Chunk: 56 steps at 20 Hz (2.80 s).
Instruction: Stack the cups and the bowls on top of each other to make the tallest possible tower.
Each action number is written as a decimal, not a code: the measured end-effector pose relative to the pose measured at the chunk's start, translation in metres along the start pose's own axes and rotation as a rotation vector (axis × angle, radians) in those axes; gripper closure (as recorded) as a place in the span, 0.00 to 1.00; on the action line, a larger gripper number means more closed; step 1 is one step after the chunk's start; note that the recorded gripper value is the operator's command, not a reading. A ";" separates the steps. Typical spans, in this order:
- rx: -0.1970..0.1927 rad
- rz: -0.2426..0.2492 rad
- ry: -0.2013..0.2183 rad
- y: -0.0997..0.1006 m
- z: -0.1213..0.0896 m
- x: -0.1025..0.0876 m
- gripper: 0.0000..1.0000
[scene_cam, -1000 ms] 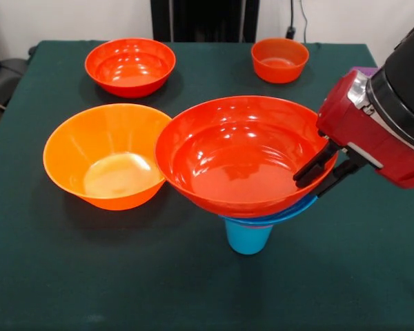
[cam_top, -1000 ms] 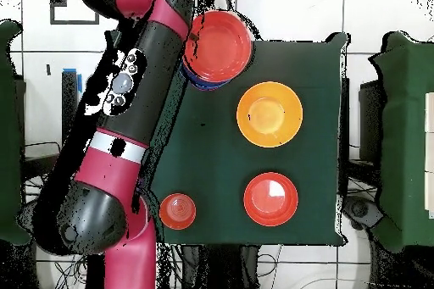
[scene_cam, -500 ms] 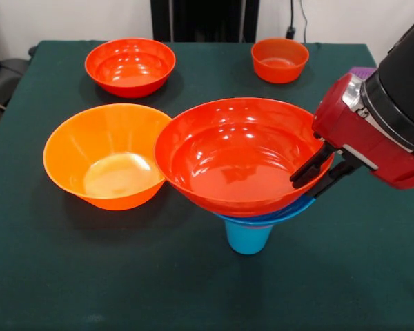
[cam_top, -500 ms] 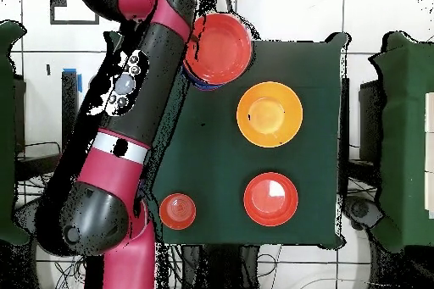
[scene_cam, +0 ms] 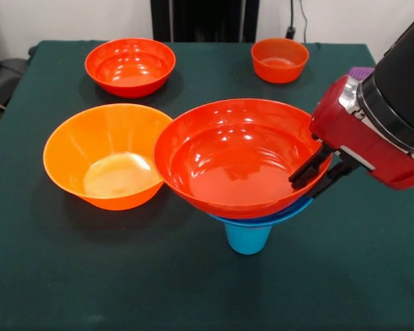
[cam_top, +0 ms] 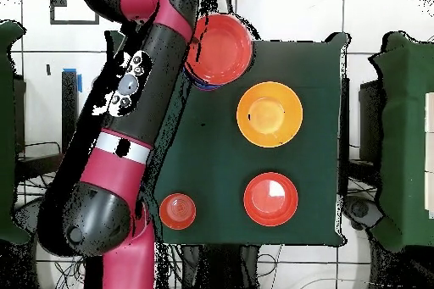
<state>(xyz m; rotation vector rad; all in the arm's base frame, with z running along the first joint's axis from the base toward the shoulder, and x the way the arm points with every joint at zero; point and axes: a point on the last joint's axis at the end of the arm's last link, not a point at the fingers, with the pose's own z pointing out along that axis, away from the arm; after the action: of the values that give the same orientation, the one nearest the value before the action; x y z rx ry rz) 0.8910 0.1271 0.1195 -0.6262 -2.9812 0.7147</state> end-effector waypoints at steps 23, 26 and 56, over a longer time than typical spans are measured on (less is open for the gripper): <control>0.019 -0.032 -0.004 0.021 -0.008 0.032 1.00; 0.019 -0.032 -0.008 0.020 -0.008 0.032 1.00; -0.017 -0.034 -0.050 0.015 -0.005 0.024 1.00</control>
<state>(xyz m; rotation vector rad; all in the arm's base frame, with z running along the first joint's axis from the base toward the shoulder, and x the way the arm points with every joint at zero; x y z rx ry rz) 0.8754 0.1505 0.1159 -0.5655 -3.0391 0.7145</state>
